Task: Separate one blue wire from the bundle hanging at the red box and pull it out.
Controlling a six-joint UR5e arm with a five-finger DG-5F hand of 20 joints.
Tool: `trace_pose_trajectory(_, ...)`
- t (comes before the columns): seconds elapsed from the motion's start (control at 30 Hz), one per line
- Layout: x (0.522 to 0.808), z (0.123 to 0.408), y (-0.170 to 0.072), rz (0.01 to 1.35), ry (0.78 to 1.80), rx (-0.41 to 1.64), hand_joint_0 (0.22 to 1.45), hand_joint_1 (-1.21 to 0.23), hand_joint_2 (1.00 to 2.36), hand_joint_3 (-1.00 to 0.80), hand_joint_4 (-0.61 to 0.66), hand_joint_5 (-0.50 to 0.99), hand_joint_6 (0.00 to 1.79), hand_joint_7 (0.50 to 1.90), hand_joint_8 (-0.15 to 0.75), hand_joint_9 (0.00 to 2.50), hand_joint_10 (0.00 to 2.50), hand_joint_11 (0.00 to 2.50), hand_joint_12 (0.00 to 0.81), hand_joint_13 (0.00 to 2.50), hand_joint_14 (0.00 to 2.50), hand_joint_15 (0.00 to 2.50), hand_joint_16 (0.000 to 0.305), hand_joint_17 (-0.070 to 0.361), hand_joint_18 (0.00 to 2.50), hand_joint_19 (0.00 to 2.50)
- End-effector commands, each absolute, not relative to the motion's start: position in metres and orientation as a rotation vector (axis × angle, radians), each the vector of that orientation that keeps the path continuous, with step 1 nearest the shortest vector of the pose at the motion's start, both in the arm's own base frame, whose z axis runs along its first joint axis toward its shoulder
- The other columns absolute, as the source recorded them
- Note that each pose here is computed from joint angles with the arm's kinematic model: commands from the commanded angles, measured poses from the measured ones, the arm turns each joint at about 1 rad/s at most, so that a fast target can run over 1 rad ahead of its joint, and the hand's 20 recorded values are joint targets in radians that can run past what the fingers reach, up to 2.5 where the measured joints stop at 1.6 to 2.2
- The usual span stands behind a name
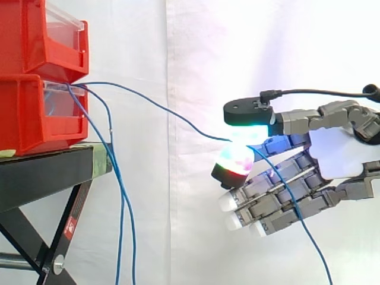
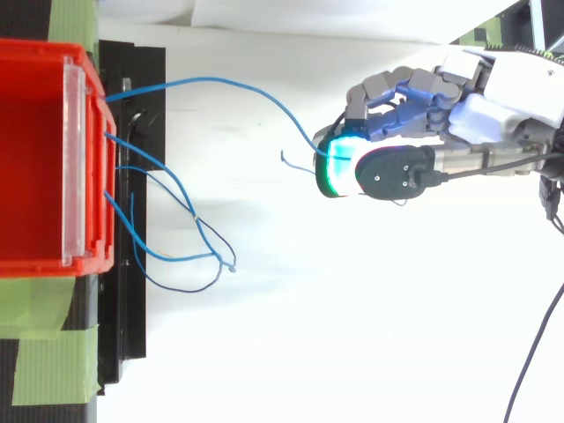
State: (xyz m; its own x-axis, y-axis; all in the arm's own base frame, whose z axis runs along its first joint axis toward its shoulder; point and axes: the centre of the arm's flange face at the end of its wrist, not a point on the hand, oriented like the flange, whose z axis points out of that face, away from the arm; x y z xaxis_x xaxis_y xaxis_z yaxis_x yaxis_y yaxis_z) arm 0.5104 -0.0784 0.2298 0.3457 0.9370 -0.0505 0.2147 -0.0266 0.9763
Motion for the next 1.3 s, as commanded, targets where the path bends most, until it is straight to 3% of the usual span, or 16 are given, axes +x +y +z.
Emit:
trace_pose_trajectory(0.0, 0.5105, 0.2307, -0.0784, 0.822, 1.093, 1.503, 0.6, -0.82, 1.02, -0.04, -0.13, -0.13, 0.86, 1.21, 0.29, 0.67, 0.01, 0.42, 0.417, 0.4, 0.01, 0.28, 0.054, 0.122, 0.37, 0.26)
trace_pose_trajectory(1.27, 0.5105, 0.23, -0.0791, 0.819, 1.093, 1.504, 0.61, -0.82, 1.02, -0.03, -0.11, -0.12, 0.86, 1.18, 0.317, 0.83, 0.02, 0.53, 0.44, 0.55, 0.01, 0.34, 0.057, 0.127, 0.51, 0.27)
